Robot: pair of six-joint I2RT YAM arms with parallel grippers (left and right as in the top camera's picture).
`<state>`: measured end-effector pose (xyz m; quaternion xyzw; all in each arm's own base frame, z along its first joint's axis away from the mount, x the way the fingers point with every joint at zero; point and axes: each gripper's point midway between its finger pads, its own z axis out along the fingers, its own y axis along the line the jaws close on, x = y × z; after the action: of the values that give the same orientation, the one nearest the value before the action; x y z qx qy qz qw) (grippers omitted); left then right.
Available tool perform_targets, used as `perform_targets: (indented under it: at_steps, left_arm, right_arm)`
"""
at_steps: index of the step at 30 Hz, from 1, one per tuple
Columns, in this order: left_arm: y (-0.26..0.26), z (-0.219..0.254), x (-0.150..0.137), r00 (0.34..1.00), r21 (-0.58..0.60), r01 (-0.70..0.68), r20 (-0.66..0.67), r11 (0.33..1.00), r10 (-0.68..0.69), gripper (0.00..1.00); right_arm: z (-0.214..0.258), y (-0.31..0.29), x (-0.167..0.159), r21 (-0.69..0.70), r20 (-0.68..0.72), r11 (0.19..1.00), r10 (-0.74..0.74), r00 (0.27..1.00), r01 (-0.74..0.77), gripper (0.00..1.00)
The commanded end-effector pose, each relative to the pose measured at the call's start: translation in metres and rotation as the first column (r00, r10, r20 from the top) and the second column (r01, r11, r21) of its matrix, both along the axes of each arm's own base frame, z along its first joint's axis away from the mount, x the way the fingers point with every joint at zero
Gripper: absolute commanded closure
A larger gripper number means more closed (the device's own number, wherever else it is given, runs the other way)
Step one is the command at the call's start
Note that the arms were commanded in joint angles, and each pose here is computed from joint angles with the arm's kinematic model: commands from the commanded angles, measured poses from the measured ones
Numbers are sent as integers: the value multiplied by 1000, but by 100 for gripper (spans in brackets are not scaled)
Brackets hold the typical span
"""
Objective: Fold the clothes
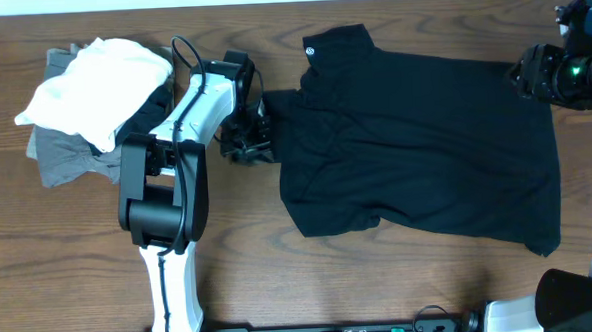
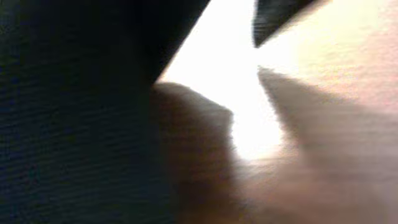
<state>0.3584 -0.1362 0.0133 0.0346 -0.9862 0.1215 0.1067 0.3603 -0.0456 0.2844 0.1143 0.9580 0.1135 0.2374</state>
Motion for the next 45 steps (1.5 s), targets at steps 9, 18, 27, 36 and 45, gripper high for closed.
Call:
perform_targets:
  at_steps: [9,18,27,36,45]
  left_arm:
    - [50,38,26,995,69,-27,98,997,20,36]
    - [35,50,90,931,-89,37,365,995,-2,31]
    - [6,66,119,839,-210,224,538,952,-79,30]
    - [-19,38,129,769,-144,373,601,917,-219,35]
    - [-20,-6,132,795,-156,367,565,917,-222,42]
  right_arm:
    - [-11,-9,1,-54,-30,998,-32,999,30,40]
    - [-27,-16,-1,-69,-74,994,-89,993,84,40]
    - [-89,-26,-11,-85,-194,986,-156,969,142,40]
    - [-118,-20,-15,-52,-227,990,-143,963,135,44]
    - [-117,-15,-12,-32,-220,991,-133,966,129,46]
